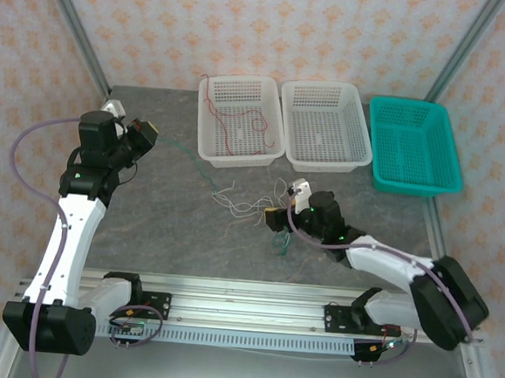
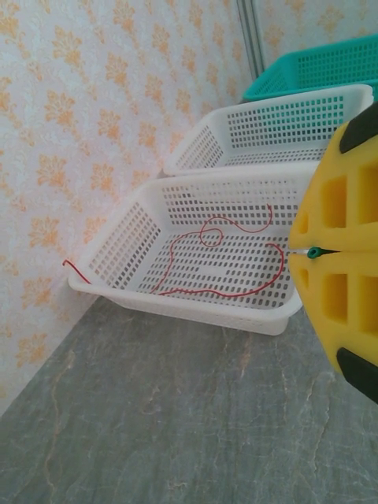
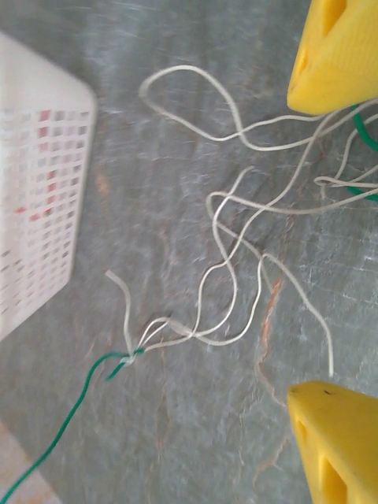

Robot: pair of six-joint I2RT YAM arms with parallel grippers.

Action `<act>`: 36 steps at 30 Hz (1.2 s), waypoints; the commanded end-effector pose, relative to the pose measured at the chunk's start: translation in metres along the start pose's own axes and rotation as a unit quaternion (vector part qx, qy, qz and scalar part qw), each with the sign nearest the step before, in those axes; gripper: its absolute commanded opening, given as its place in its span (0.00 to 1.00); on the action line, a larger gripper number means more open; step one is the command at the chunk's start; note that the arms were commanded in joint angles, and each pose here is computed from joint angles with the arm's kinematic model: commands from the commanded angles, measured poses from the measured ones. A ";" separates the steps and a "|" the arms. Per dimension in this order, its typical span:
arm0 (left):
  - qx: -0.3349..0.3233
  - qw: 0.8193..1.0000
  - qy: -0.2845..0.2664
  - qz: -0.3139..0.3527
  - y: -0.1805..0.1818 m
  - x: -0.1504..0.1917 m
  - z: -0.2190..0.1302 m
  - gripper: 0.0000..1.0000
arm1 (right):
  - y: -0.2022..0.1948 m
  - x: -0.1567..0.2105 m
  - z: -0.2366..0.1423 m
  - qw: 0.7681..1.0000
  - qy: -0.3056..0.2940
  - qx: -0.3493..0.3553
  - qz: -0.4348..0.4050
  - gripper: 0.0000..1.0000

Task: Untangle the cables

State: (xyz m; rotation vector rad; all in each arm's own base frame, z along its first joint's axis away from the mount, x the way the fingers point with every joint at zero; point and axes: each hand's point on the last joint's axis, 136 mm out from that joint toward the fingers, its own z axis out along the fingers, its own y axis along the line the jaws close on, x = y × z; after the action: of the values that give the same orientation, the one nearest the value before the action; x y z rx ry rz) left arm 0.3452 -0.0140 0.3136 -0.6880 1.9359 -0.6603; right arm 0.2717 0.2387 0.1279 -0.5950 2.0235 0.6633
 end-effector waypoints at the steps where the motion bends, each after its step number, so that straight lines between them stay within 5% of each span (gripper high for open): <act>1: 0.030 0.999 -0.036 0.008 -0.027 -0.023 -0.021 0.00 | 0.022 -0.020 -0.011 0.996 -0.005 -0.047 -0.072 0.90; 11: 0.085 0.996 -0.034 -0.006 -0.074 -0.033 -0.048 0.00 | 0.063 -0.062 0.077 0.974 -0.084 -0.149 -0.149 0.88; 18: 0.106 0.993 -0.043 -0.004 -0.093 -0.040 -0.067 0.00 | 0.087 -0.063 0.129 0.955 -0.083 -0.244 -0.145 0.88; 36: 0.139 0.989 -0.046 -0.013 -0.114 -0.045 -0.067 0.00 | 0.141 -0.053 0.170 0.943 -0.069 -0.298 -0.128 0.83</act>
State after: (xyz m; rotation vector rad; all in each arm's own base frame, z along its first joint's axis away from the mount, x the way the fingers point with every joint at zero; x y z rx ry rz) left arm 0.3277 -0.0464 0.4241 -0.5915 1.7642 -0.8381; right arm 0.3107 0.4485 0.1252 -1.1165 1.5972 1.0997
